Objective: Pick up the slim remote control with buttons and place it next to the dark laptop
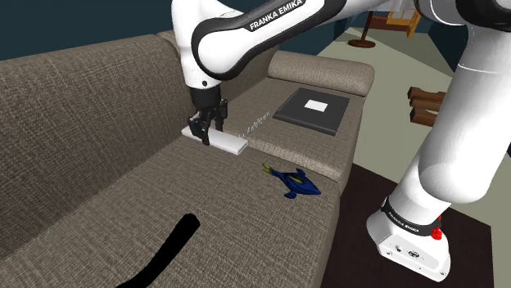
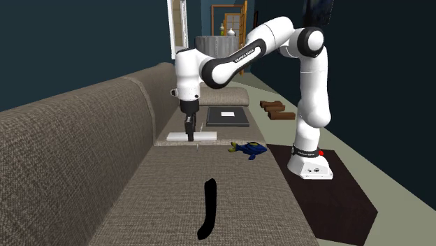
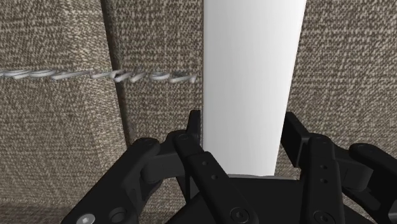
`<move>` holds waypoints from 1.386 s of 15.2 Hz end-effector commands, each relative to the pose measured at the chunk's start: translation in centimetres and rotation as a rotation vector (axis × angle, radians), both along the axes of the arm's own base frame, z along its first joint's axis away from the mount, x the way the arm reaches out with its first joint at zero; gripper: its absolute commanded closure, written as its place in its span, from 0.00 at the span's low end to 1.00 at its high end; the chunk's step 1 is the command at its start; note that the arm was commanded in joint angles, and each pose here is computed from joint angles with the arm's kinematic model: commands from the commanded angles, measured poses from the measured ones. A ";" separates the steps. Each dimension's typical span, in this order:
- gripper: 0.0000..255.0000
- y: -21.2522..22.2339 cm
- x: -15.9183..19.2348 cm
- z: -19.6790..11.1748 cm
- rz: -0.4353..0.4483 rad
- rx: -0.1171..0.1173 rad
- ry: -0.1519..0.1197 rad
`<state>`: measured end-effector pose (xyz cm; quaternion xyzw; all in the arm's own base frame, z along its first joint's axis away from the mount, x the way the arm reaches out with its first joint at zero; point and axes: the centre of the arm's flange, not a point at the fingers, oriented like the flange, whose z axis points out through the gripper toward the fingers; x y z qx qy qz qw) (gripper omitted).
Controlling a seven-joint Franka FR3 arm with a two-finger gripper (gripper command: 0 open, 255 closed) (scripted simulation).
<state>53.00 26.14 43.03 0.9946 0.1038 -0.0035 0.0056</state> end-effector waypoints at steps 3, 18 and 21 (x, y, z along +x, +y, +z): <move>1.00 -5.3 -1.5 -0.3 0.001 0.000 0.000; 1.00 -24.6 -6.3 -0.2 0.001 0.000 0.000; 1.00 -25.7 -6.5 -1.3 0.001 0.000 0.000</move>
